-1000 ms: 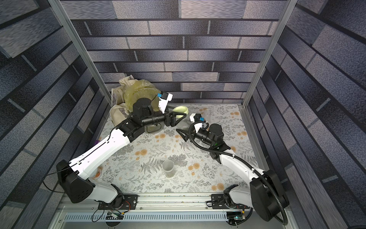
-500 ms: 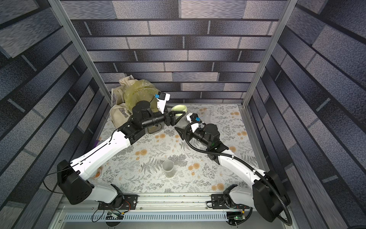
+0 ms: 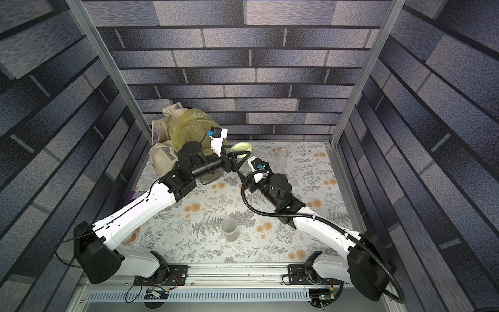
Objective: Empty moldy mung beans from jars
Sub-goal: Unscrew the lid from the jar, then place the lid at the center of the board, then adjust the jar.
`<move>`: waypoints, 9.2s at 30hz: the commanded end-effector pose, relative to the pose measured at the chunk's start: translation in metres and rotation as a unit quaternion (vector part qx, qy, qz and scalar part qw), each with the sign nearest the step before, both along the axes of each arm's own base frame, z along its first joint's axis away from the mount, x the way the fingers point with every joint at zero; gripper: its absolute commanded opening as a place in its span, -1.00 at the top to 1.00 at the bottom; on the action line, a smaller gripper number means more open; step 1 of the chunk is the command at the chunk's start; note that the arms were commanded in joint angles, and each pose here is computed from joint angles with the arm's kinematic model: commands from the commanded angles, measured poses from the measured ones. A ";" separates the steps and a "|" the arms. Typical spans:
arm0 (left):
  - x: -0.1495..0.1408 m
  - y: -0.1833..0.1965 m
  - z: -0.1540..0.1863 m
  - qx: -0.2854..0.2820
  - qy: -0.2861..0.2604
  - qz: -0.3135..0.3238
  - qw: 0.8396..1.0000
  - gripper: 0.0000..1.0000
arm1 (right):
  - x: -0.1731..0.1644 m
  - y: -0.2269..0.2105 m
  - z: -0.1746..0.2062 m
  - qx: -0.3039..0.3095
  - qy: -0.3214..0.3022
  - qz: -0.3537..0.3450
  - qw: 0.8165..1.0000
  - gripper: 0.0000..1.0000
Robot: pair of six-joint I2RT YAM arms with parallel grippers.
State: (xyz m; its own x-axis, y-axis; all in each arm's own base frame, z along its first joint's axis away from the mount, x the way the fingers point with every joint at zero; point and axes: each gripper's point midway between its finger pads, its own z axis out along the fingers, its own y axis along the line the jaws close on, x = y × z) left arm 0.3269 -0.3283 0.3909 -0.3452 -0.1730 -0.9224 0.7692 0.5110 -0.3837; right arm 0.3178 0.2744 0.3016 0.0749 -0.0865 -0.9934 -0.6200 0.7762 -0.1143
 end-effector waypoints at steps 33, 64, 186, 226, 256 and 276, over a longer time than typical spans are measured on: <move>0.010 0.017 -0.013 -0.011 0.087 0.091 0.992 -0.68 | 0.022 -0.042 0.065 0.052 -0.098 -0.208 0.972 0.27; 0.047 0.062 0.002 -0.036 0.126 0.182 0.975 -0.69 | 0.034 -0.064 0.050 0.007 -0.111 -0.284 0.952 0.28; -0.023 -0.082 -0.021 -0.056 0.000 -0.081 0.995 -1.00 | -0.054 -0.056 0.049 0.085 0.013 0.046 0.995 0.24; 0.023 -0.031 -0.005 -0.113 0.053 -0.028 0.992 0.20 | -0.027 -0.043 0.047 0.090 -0.005 0.033 0.995 -0.94; 0.026 0.031 0.077 -0.207 0.032 0.028 0.977 0.19 | -0.011 -0.011 0.082 0.186 -0.108 0.098 0.972 -1.00; 0.014 0.000 0.061 -0.191 0.062 -0.013 0.979 0.19 | 0.001 0.001 0.090 0.214 -0.121 0.115 0.963 -0.97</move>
